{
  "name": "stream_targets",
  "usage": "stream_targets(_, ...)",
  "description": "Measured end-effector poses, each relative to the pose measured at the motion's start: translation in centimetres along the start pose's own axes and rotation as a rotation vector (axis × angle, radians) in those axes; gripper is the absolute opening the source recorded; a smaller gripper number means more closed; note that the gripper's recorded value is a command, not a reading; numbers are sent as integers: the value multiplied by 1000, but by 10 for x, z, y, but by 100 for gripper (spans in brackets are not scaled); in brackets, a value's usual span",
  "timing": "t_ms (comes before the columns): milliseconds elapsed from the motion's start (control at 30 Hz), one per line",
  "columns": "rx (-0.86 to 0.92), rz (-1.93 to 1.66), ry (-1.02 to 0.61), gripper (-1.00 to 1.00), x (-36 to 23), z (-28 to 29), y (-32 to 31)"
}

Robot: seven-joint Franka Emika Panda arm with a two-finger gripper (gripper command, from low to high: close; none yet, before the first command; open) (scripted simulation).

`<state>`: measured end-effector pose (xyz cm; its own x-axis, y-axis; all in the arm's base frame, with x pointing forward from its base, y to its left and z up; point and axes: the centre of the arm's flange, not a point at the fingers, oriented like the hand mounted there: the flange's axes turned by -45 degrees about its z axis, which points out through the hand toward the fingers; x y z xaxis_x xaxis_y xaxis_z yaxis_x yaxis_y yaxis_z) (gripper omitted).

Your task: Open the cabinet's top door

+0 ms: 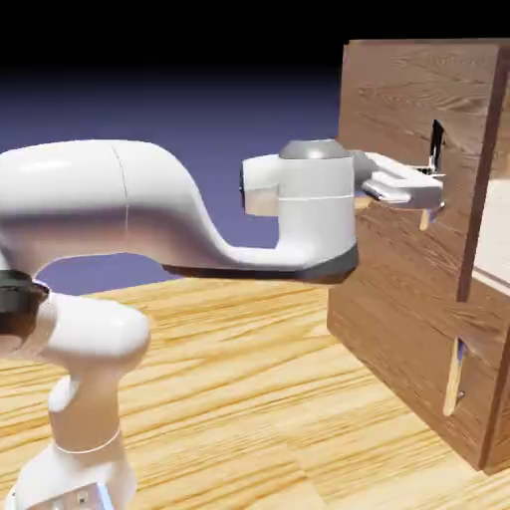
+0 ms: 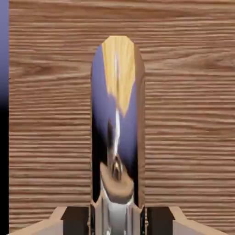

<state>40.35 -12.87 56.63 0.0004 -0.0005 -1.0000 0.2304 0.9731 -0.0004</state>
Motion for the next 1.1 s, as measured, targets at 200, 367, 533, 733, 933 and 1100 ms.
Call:
stream_targets(200,116,0,0,-100,0,-56,20)
stream_targets(367,213,0,0,-100,0,-102,42)
stream_targets(533,304,0,0,-100,0,-142,67)
stream_targets(733,402,0,0,-100,0,-183,97)
stream_targets(933,493,0,0,-100,0,-218,128)
stream_targets(1100,569,0,0,-100,0,-245,157)
